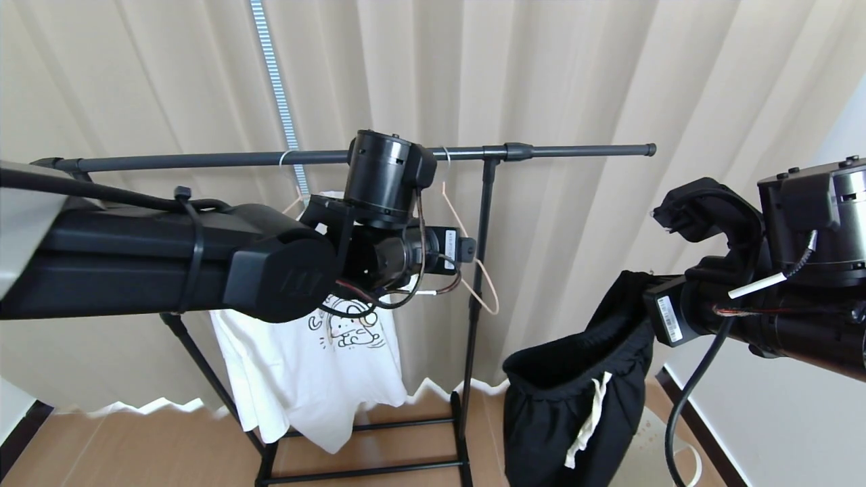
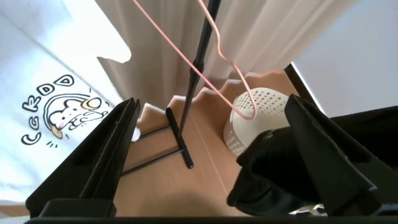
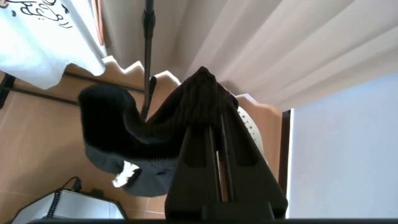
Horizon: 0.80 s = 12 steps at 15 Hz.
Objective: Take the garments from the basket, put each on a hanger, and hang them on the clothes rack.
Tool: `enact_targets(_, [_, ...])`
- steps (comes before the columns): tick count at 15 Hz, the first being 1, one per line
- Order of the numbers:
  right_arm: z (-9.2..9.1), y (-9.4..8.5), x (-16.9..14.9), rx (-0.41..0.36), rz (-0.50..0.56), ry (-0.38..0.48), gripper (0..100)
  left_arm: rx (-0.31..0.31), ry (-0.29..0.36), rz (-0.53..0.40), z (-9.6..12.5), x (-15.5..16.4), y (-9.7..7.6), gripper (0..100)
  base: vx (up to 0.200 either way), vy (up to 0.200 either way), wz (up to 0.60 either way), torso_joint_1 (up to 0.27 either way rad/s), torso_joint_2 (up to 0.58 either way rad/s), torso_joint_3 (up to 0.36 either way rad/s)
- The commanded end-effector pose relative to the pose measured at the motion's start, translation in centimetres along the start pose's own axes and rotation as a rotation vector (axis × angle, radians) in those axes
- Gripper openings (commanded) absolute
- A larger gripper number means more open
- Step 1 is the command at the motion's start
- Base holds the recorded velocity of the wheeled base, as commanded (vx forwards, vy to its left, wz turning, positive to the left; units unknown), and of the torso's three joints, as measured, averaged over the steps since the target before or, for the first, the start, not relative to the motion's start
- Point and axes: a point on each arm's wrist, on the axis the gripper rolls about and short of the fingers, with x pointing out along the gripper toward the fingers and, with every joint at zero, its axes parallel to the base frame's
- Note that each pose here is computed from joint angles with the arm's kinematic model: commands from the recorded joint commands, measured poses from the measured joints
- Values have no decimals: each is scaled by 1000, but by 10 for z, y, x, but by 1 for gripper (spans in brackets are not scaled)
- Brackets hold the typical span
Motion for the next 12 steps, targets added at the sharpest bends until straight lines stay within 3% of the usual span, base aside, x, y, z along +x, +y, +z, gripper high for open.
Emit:
enact_targets(1, [0,-5,4,8,-20,7,0,6,28,8,-11,25,-5,100,0,0,0,0,0,0])
enact_targets(12, [-1,-5,11,10,-32,16,0,2,45,5,-19,27,-11,100,0,0,0,0,0,0])
